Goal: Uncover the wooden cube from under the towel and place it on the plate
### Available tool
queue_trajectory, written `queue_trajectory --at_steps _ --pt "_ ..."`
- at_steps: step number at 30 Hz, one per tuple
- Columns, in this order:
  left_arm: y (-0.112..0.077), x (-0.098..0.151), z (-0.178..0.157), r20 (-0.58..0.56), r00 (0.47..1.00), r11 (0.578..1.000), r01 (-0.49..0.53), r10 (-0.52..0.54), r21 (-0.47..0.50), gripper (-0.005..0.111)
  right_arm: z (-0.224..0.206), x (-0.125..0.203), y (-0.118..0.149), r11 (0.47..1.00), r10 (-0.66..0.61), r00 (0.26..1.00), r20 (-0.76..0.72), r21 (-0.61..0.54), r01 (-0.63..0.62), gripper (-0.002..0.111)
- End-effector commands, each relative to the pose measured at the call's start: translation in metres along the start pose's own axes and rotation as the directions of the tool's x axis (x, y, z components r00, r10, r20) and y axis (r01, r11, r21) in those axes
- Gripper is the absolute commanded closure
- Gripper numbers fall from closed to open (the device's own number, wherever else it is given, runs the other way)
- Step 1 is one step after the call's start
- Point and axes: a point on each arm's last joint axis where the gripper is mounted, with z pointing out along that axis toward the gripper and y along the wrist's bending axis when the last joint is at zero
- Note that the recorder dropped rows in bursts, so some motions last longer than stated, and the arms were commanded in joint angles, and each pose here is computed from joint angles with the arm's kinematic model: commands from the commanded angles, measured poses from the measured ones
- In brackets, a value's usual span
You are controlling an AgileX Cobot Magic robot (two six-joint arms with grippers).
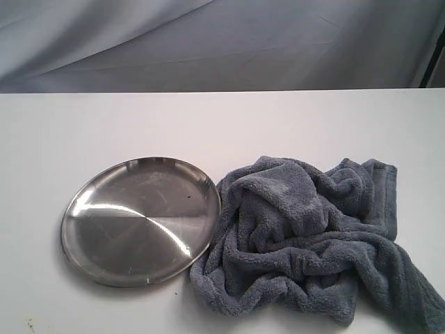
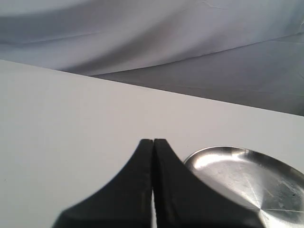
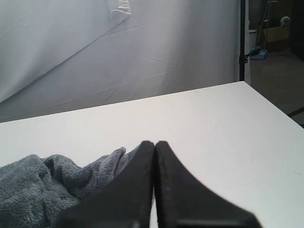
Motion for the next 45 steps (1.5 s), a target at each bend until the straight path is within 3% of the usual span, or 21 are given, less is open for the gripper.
queue_trajectory --at_steps 1,27,34,38,41,45 --pt "0.0 0.001 0.0 0.007 1.0 1.0 0.008 -0.008 0.0 0.107 0.0 0.001 0.0 1.0 -0.005 1.0 0.0 -0.002 0.005 0.108" --pt "0.0 0.001 0.0 0.007 1.0 1.0 0.008 -0.008 0.0 0.107 0.0 -0.004 0.0 1.0 0.008 0.999 0.051 0.002 -0.008 0.108" --pt "0.0 0.001 0.0 0.007 1.0 1.0 0.008 -0.008 0.0 0.107 -0.001 -0.014 -0.001 0.973 0.232 0.958 0.167 -0.031 -0.23 0.108" --pt "0.0 0.001 0.0 0.007 1.0 1.0 0.008 -0.008 0.0 0.107 -0.003 -0.021 -0.005 0.871 0.488 0.839 0.24 -0.077 -0.484 0.108" --pt "0.0 0.001 0.0 0.007 1.0 1.0 0.008 -0.008 0.0 0.107 -0.008 -0.036 0.005 0.886 0.463 0.866 0.19 -0.124 -0.446 0.108" --pt "0.0 0.001 0.0 0.007 1.0 1.0 0.008 -0.008 0.0 0.107 -0.016 -0.061 0.02 0.933 0.331 0.94 0.083 -0.174 -0.314 0.108"
